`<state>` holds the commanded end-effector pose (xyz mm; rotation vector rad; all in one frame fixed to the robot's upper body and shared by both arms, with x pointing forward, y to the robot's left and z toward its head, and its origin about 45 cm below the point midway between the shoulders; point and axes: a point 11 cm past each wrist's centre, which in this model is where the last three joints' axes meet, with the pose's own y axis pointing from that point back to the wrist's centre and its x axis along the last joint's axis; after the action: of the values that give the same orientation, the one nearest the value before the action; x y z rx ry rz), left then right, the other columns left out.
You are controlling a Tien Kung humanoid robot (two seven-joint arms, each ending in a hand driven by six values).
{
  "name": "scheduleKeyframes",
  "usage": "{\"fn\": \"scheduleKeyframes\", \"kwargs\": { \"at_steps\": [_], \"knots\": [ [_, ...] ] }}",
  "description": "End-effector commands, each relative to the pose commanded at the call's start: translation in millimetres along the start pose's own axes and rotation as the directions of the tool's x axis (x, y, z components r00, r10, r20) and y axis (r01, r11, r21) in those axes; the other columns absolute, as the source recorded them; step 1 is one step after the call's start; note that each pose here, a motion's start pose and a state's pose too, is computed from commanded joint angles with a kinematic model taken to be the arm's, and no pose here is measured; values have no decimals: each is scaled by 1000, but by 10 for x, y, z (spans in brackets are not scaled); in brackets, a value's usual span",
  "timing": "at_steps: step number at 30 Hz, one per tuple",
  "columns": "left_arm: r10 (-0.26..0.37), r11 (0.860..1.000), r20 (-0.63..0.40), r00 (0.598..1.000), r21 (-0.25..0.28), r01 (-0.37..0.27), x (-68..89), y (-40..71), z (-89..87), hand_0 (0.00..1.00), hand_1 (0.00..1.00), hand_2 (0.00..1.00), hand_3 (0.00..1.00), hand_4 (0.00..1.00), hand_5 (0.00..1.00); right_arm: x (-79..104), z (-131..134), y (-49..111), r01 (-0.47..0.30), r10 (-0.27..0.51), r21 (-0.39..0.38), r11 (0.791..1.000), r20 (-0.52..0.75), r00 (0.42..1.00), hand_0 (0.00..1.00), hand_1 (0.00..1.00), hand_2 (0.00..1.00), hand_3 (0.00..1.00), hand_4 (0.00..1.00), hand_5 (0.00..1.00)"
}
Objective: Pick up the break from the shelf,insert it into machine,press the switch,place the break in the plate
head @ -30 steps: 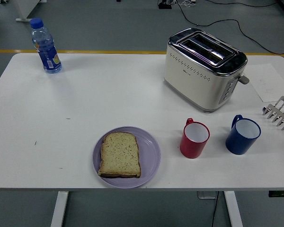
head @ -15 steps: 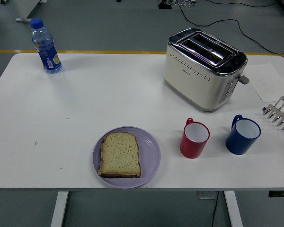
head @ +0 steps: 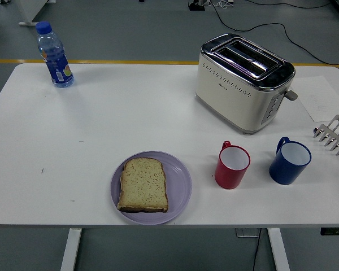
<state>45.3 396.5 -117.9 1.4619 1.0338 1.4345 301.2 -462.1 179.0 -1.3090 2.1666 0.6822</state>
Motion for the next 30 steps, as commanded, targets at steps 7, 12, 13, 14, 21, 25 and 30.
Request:
{"fn": "scheduleKeyframes", "kwargs": {
  "at_steps": [7, 12, 13, 14, 21, 25, 30],
  "knots": [
    [0, 1000, 6, 1000, 5, -1, 2, -3, -27, 689, 698, 688, 564, 281, 835, 9, 6, 7, -2, 2, -2, 1000, 1, 1000, 710, 648, 654, 594, 455, 342],
    [-1, 1000, 1, 1000, 3, 1, 1, -4, -26, 689, 697, 687, 564, 280, 836, 4, 10, 7, 0, 0, -3, 1000, 5, 1000, 710, 648, 653, 592, 454, 342],
    [-1, 1000, 0, 1000, 3, 1, 0, -3, -24, 689, 697, 687, 564, 280, 836, 2, 11, 6, 0, 0, -3, 1000, 5, 1000, 710, 648, 653, 592, 454, 342],
    [-1, 1000, 0, 1000, 3, 1, 0, -3, -24, 689, 697, 687, 564, 280, 836, 1, 12, 6, 0, 0, -3, 1000, 5, 1000, 710, 648, 653, 592, 454, 342],
    [-1, 1000, -8, 1000, -6, 1, -3, 2, 21, 689, 698, 687, 564, 281, 835, -25, -10, -5, 7, -7, 4, 1000, 11, 1000, 710, 647, 652, 593, 454, 342],
    [0, 1000, -7, 1000, -11, 0, 1, 5, 44, 688, 699, 687, 564, 279, 833, -28, -18, -9, 7, -8, 7, 1000, 15, 1000, 710, 644, 652, 592, 454, 342],
    [0, 1000, -8, 1000, -16, 0, 5, 9, 71, 688, 699, 687, 564, 281, 836, -40, -38, -16, 10, -10, 16, 1000, 19, 1000, 707, 646, 651, 592, 454, 343]
  ]
}}
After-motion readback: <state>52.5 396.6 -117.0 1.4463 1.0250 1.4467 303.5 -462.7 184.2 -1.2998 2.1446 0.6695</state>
